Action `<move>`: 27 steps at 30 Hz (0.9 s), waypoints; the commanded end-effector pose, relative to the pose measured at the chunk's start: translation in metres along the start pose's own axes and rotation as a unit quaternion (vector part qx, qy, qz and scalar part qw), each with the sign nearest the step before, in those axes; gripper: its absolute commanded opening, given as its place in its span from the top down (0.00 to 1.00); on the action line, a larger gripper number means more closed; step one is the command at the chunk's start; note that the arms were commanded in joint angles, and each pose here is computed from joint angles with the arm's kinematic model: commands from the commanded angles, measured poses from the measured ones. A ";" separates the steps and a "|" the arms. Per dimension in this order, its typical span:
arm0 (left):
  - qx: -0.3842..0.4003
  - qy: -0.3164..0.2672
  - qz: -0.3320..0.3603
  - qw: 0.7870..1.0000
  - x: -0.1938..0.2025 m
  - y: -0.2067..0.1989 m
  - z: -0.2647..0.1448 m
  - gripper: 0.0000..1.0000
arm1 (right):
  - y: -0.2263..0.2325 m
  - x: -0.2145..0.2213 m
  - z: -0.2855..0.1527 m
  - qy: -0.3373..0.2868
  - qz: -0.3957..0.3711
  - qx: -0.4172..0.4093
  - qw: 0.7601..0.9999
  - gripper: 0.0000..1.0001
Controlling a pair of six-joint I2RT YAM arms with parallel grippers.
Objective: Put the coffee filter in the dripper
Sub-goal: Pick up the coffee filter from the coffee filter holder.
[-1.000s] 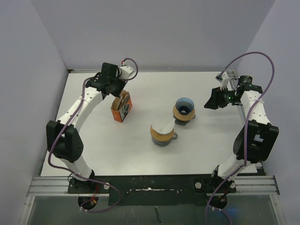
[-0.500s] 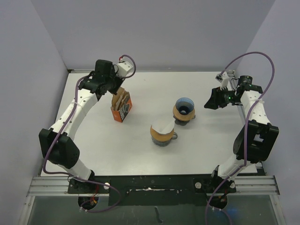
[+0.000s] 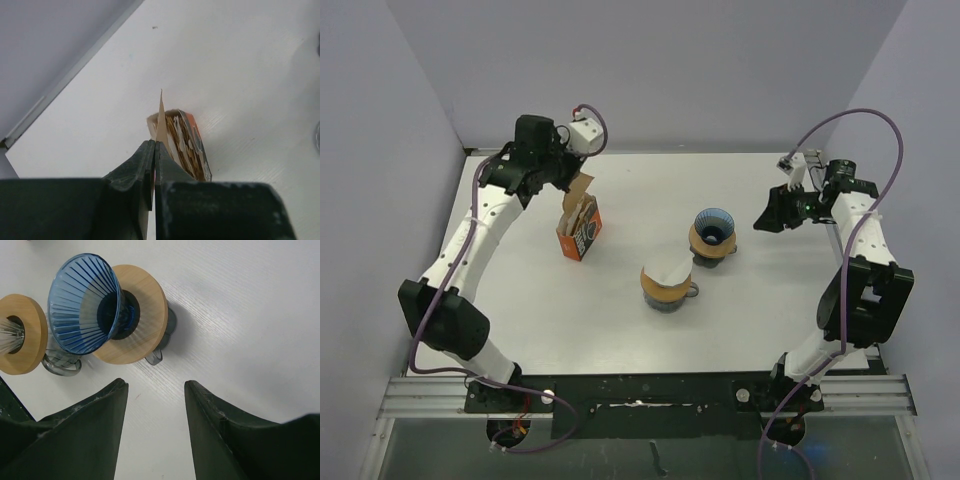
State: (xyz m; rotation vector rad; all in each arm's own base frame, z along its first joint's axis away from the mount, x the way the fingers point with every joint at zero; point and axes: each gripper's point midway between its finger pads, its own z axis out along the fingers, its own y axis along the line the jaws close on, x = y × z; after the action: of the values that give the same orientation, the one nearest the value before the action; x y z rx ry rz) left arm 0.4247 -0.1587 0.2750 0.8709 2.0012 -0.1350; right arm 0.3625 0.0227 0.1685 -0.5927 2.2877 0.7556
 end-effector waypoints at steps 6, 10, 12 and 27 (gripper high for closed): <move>0.073 -0.218 0.048 0.972 -0.139 -0.021 -0.095 1.00 | 0.043 -0.092 -0.032 -0.094 -0.132 -0.010 0.987 0.49; 0.131 -0.257 0.061 0.956 -0.173 -0.058 -0.108 1.00 | 0.072 -0.131 -0.047 -0.130 -0.182 -0.029 0.974 0.47; 0.158 -0.265 0.071 0.949 -0.184 -0.077 -0.109 1.00 | 0.089 -0.149 -0.054 -0.145 -0.214 -0.034 0.966 0.45; 0.318 -0.268 0.114 0.902 -0.207 -0.193 -0.093 1.00 | 0.182 -0.144 -0.071 -0.209 -0.375 -0.120 0.895 0.20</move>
State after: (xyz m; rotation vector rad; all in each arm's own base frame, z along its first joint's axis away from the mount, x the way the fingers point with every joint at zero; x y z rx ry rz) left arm 0.3314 -0.3605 0.4232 1.2557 1.4101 -0.7562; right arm 0.3443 0.1279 0.3717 -1.0981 1.5500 0.6839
